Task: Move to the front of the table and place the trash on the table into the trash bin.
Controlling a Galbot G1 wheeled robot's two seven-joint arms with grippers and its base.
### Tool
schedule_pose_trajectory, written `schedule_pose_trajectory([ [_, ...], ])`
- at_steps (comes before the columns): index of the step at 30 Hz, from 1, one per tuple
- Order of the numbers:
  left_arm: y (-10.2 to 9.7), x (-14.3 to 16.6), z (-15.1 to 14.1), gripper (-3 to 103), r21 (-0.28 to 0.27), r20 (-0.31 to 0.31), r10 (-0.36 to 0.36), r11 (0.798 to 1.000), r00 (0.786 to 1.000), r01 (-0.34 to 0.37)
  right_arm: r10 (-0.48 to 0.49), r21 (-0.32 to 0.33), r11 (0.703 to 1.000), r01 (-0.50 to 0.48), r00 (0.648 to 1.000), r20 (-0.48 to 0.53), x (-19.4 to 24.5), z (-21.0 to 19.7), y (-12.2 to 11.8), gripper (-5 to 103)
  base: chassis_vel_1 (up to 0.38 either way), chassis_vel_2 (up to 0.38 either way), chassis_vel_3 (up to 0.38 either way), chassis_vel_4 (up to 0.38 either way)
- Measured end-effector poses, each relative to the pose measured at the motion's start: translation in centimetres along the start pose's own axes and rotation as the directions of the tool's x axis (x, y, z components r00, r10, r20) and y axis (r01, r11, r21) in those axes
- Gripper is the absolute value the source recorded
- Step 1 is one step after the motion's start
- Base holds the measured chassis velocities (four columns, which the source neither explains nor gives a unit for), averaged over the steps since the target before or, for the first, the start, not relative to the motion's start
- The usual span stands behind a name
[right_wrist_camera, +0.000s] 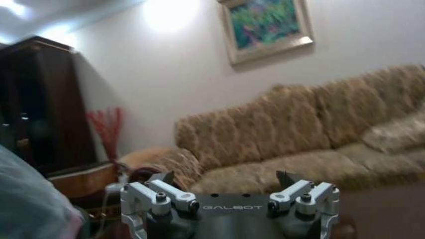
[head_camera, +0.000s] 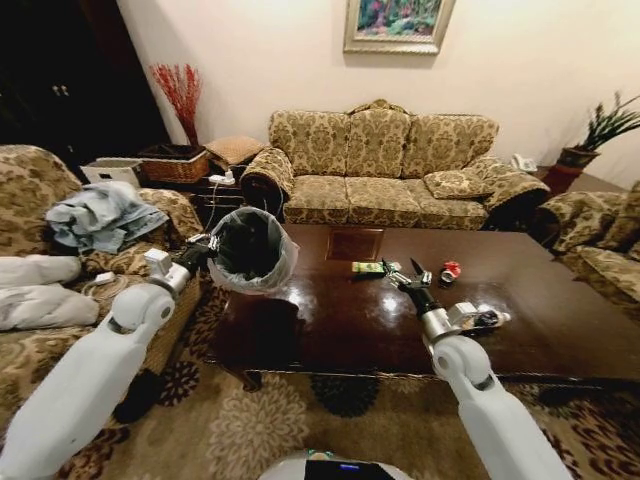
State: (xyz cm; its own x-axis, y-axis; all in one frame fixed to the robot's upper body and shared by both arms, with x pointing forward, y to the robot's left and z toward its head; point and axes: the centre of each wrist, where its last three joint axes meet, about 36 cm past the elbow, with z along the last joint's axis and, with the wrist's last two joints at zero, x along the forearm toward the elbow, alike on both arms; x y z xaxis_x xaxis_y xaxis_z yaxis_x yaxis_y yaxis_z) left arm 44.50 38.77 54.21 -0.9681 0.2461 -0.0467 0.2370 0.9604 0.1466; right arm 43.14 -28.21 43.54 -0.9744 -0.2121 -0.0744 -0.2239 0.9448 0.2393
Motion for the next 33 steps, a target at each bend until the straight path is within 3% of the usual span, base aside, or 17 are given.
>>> schedule_pose_trajectory([
  [2, -0.1, 0.0, 0.0, 3, 0.000, 0.000, 0.003, 1.000, 1.000, -0.003, 0.014, -0.023, 1.000, -0.014, 1.000, -0.017, -0.8, 0.4, -0.1, 100, -0.111, -0.144, 0.116, 0.066],
  [6, -0.5, 0.3, 0.0, 3, -0.005, -0.003, 0.019, 1.000, 1.000, -0.019, 0.101, -0.200, 0.972, -0.123, 0.988, -0.116, -4.4, 2.0, 1.3, 100, -0.037, -0.043, 0.013, 0.019],
  [7, -0.5, 0.3, 0.0, 3, -0.005, -0.003, 0.019, 1.000, 1.000, -0.019, 0.101, -0.200, 0.972, -0.123, 0.988, -0.116, -4.4, 2.0, 1.3, 100, 0.000, 0.000, 0.000, 0.000],
  [10, -0.1, 0.9, -0.2, 3, -0.017, -0.009, 0.018, 1.000, 1.000, -0.018, 0.097, -0.352, 0.922, -0.159, 0.978, -0.185, -5.2, 2.2, 1.9, 100, 0.058, 0.071, -0.027, -0.019],
  [12, 0.1, 1.3, -0.2, 3, -0.024, -0.015, 0.013, 1.000, 1.000, -0.014, 0.109, -0.456, 0.866, -0.207, 0.967, -0.231, -6.1, 2.4, 1.7, 100, 0.075, 0.089, 0.002, -0.009],
  [13, 0.1, 1.3, -0.2, 3, -0.024, -0.015, 0.013, 1.000, 1.000, -0.014, 0.109, -0.456, 0.866, -0.207, 0.967, -0.231, -6.1, 2.4, 1.7, 100, 0.075, 0.089, -0.003, -0.001],
  [15, 0.2, 1.4, -0.1, 3, -0.023, -0.017, 0.013, 1.000, 1.000, -0.014, 0.147, -0.514, 0.813, -0.274, 0.951, -0.274, -7.3, 2.3, 1.0, 100, 0.000, 0.000, 0.000, 0.000],
  [18, 0.0, 1.4, 0.1, 3, -0.020, -0.018, 0.017, 1.000, 1.000, -0.017, 0.170, -0.515, 0.799, -0.310, 0.939, -0.300, -8.2, 2.5, 0.5, 100, 0.000, 0.000, 0.000, 0.000],
  [21, -0.5, 1.2, 0.4, 3, -0.014, -0.024, 0.031, 0.999, 0.999, -0.032, 0.165, -0.489, 0.813, -0.316, 0.930, -0.327, -9.9, 3.3, 0.6, 100, -0.019, -0.009, 0.000, -0.003],
  [26, -0.6, 0.9, 0.4, 3, -0.016, -0.025, 0.038, 0.999, 0.999, -0.039, 0.195, -0.462, 0.811, -0.358, 0.911, -0.364, -12.1, 4.0, 1.5, 100, 0.000, 0.000, 0.000, 0.000],
  [33, -0.4, 0.4, 0.6, 3, -0.016, -0.025, 0.040, 0.999, 0.999, -0.040, 0.215, -0.422, 0.827, -0.371, 0.903, -0.372, -14.1, 4.2, 0.9, 100, 0.000, 0.000, 0.000, 0.000],
])
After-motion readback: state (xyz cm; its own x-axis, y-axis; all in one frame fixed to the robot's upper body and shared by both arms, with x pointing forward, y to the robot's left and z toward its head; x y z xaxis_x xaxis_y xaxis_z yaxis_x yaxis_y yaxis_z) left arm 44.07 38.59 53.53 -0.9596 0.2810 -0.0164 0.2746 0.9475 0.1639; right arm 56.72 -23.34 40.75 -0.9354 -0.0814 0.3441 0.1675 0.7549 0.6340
